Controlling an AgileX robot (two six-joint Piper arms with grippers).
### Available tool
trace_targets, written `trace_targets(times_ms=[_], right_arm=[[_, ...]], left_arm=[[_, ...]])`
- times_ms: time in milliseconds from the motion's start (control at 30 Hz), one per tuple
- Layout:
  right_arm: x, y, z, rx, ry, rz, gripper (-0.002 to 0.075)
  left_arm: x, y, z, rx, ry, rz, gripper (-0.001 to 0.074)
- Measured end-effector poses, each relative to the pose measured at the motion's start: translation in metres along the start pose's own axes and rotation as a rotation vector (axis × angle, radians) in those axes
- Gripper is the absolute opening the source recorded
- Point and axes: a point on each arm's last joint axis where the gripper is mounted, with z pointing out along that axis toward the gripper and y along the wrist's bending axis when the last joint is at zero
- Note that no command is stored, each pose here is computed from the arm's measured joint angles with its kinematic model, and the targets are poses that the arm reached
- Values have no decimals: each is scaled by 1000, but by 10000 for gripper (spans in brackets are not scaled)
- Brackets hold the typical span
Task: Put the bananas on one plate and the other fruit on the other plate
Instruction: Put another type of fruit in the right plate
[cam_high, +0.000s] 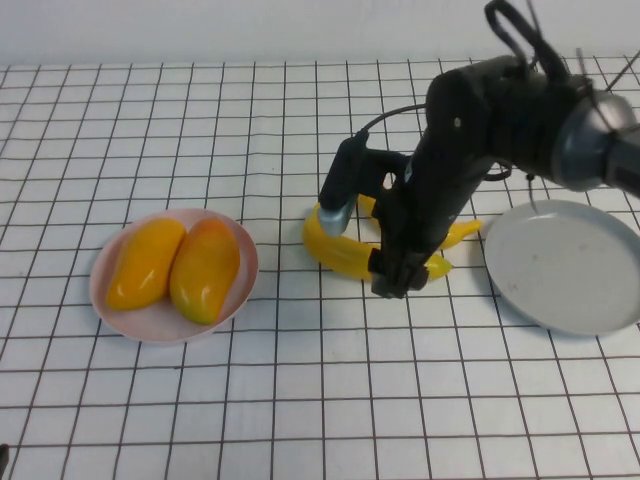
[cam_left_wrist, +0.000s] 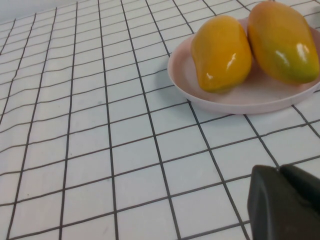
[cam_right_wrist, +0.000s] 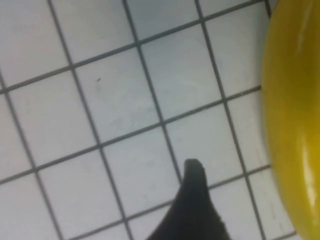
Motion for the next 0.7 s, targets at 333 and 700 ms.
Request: trace_targets(times_ms=[333,700], right_arm=[[-30,-30,55,27,-19,-10,483],[-34,-34,52,-24,58,85,325]], left_arm=[[0,0,0,0,0,0,-4],[0,0,0,0,0,0,-4]])
